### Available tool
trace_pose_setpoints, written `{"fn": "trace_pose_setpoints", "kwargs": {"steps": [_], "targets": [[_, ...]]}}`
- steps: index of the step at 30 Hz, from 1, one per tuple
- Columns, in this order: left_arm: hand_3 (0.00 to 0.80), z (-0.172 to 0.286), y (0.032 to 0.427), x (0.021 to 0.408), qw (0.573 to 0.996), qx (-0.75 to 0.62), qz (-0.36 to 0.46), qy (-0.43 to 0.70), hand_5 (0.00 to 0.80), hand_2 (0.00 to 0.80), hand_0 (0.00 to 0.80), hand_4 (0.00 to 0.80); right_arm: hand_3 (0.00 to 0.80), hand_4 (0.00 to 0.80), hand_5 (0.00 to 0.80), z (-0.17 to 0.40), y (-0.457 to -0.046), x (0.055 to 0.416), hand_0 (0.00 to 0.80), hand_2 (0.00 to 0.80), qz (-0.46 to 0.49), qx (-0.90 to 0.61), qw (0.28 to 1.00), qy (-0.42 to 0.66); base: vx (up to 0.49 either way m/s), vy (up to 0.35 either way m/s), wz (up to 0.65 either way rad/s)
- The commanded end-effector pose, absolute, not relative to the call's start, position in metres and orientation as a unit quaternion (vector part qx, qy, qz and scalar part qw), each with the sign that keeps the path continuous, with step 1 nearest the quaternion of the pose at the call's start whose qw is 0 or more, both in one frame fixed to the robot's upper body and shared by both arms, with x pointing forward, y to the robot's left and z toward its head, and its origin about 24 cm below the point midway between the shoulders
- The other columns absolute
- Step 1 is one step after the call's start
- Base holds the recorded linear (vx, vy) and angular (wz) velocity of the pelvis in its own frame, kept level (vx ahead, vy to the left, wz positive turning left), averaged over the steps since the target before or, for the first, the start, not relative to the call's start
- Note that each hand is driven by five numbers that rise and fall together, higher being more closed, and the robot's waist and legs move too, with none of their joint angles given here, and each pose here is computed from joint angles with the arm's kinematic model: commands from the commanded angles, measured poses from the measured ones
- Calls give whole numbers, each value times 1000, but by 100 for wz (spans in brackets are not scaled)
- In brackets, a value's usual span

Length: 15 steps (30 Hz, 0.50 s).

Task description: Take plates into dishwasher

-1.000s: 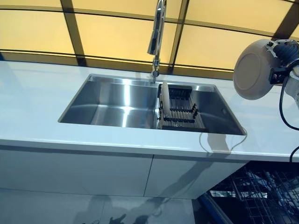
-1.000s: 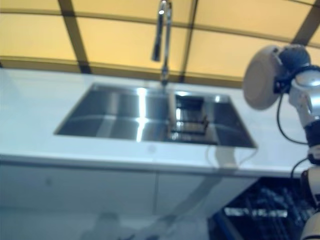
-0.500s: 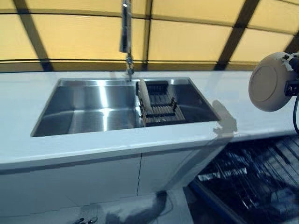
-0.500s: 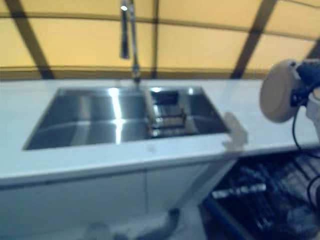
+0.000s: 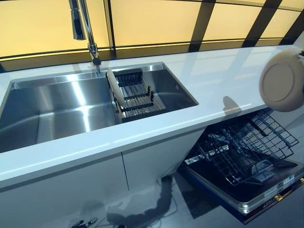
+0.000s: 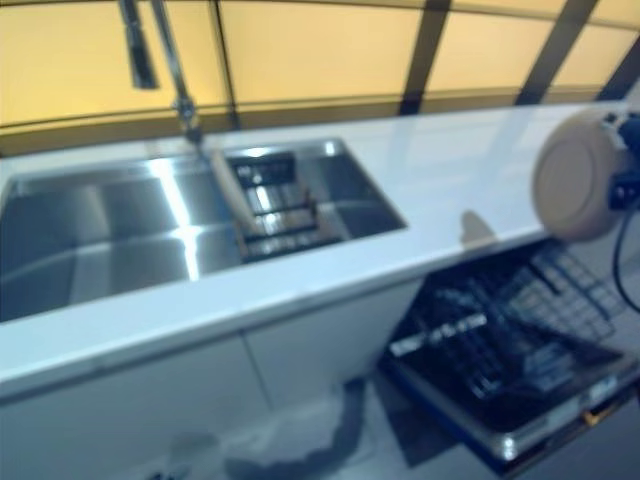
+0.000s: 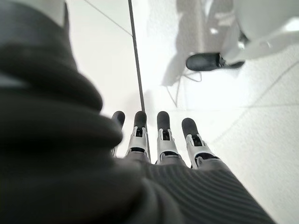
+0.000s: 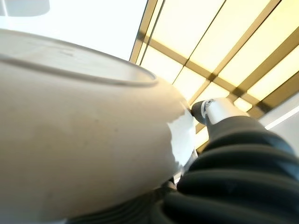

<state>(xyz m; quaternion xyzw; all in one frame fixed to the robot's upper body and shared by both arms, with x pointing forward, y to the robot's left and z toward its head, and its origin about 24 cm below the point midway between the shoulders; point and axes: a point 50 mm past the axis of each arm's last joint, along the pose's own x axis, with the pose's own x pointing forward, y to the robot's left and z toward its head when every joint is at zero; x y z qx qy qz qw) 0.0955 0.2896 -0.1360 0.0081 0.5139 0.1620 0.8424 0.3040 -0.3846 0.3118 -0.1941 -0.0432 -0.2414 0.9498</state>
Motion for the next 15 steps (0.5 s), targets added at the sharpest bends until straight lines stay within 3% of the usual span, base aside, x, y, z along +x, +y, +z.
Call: {"fn": "trace_pose_setpoints", "kwargs": {"steps": [1,15], "targets": [[0,-133,298,99,848,37,154,506,0,0,0,0,800,800,800,342,-392,285,800,800,-260,-225,935,-85,-16,-7,6],[0,-130,307,98,846,39,163,507,0,0,0,0,800,800,800,304,-400,278,800,800,-202,-285,937,-19,-10,-16,-3]]}}
